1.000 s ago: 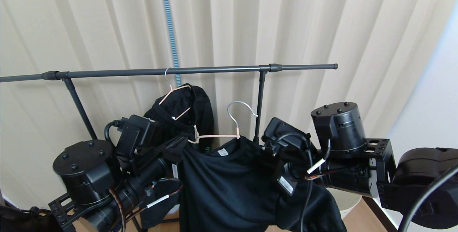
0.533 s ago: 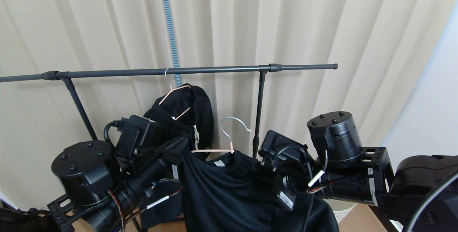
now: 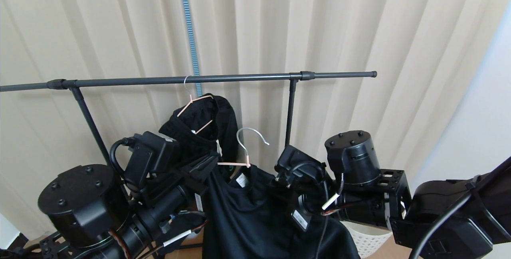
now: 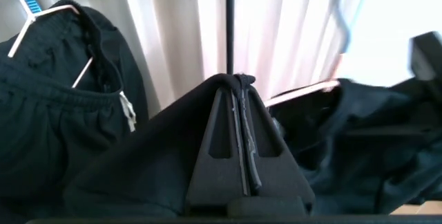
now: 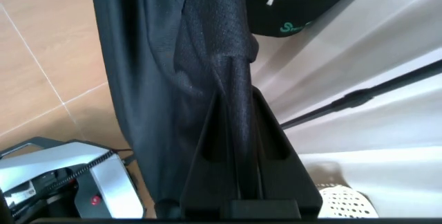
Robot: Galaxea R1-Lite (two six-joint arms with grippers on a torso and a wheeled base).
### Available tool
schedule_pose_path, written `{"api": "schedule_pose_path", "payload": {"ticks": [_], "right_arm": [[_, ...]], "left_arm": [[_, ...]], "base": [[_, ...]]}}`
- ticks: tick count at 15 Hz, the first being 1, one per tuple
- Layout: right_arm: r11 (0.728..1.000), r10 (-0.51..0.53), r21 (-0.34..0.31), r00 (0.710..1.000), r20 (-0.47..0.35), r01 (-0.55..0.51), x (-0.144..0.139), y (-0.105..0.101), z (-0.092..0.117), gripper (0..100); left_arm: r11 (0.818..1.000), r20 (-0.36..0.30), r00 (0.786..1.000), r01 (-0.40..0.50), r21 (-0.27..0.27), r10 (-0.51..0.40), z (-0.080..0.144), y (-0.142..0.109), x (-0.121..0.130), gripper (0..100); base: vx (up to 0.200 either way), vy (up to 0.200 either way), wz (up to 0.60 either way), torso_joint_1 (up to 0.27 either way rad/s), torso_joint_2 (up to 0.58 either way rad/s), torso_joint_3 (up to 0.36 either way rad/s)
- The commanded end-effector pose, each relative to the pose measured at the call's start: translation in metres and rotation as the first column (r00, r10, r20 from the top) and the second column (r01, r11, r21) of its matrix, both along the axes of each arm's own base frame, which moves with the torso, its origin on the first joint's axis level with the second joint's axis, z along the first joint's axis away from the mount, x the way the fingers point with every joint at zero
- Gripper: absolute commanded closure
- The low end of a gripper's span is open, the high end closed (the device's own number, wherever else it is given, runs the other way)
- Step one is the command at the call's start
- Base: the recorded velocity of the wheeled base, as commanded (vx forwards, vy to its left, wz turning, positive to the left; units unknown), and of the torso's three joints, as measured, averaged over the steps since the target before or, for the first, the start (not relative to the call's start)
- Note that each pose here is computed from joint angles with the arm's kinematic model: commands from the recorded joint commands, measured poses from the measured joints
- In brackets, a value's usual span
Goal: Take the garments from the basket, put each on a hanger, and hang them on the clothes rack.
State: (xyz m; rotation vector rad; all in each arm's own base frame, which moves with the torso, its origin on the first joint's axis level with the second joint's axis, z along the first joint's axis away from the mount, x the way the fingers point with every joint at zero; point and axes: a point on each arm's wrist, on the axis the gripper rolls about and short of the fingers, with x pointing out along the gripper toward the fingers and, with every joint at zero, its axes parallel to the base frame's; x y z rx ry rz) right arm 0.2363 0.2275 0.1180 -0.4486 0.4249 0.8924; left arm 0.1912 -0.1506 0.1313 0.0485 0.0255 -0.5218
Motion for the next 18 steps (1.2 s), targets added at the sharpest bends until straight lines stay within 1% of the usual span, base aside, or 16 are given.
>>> {"api": "schedule_pose_path", "payload": {"ticks": [1, 2, 4, 5, 9, 10, 11, 12, 14, 16, 18], "right_arm": [[1.0, -0.012, 0.004, 1.0, -0.016, 0.012, 0.003, 0.005, -0.009, 100], [1.0, -0.025, 0.009, 1.0, -0.011, 0.025, 0.001, 0.011, -0.011, 100], [0.998, -0.063, 0.022, 0.998, -0.02, 0.063, 0.004, 0.015, -0.017, 100], [0.997, -0.069, 0.033, 0.997, -0.017, 0.07, 0.006, 0.018, -0.018, 100], [0.992, -0.119, 0.039, 0.993, -0.024, 0.12, 0.01, 0.026, -0.022, 100], [0.99, -0.132, 0.054, 0.991, -0.032, 0.133, 0.011, 0.027, -0.02, 100], [0.99, -0.132, 0.054, 0.991, -0.032, 0.133, 0.011, 0.027, -0.02, 100], [0.987, -0.141, 0.079, 0.989, -0.034, 0.143, 0.011, 0.028, -0.016, 100], [0.983, -0.147, 0.104, 0.989, -0.029, 0.149, 0.01, 0.027, -0.011, 100], [0.983, -0.143, 0.111, 0.989, -0.026, 0.145, 0.006, 0.023, -0.007, 100], [0.985, -0.129, 0.114, 0.991, -0.029, 0.132, 0.001, 0.018, -0.004, 100]], "left_arm": [[1.0, -0.003, 1.0, 0.031, 0.004, -0.031, -0.001, -0.003, -0.007, 100], [0.999, -0.007, 0.999, 0.051, 0.008, -0.051, -0.002, -0.006, -0.011, 100], [0.997, -0.008, 0.997, 0.071, 0.006, -0.071, -0.002, -0.009, -0.015, 100], [0.997, -0.006, 0.997, 0.072, 0.004, -0.072, -0.001, -0.009, -0.015, 100], [0.996, -0.008, 0.996, 0.086, 0.006, -0.086, -0.001, -0.012, -0.018, 100], [0.996, -0.013, 0.996, 0.086, 0.01, -0.086, -0.002, -0.012, -0.018, 100], [0.996, -0.013, 0.996, 0.086, 0.01, -0.086, -0.002, -0.012, -0.018, 100], [0.996, -0.025, 0.996, 0.086, 0.02, -0.086, -0.003, -0.012, -0.017, 100], [0.996, -0.037, 0.996, 0.08, 0.028, -0.079, -0.005, -0.012, -0.015, 100], [0.999, -0.036, 0.999, 0.04, 0.025, -0.039, -0.004, -0.006, -0.007, 100], [1.0, -0.037, 0.999, 0.02, 0.024, -0.019, -0.004, -0.004, -0.002, 100]], "base": [[0.0, 0.0, 0.0, 0.0, 0.0, 0.0], [0.0, 0.0, 0.0, 0.0, 0.0, 0.0], [0.0, 0.0, 0.0, 0.0, 0.0, 0.0], [0.0, 0.0, 0.0, 0.0, 0.0, 0.0], [0.0, 0.0, 0.0, 0.0, 0.0, 0.0], [0.0, 0.0, 0.0, 0.0, 0.0, 0.0], [0.0, 0.0, 0.0, 0.0, 0.0, 0.0], [0.0, 0.0, 0.0, 0.0, 0.0, 0.0], [0.0, 0.0, 0.0, 0.0, 0.0, 0.0], [0.0, 0.0, 0.0, 0.0, 0.0, 0.0], [0.0, 0.0, 0.0, 0.0, 0.0, 0.0]]}}
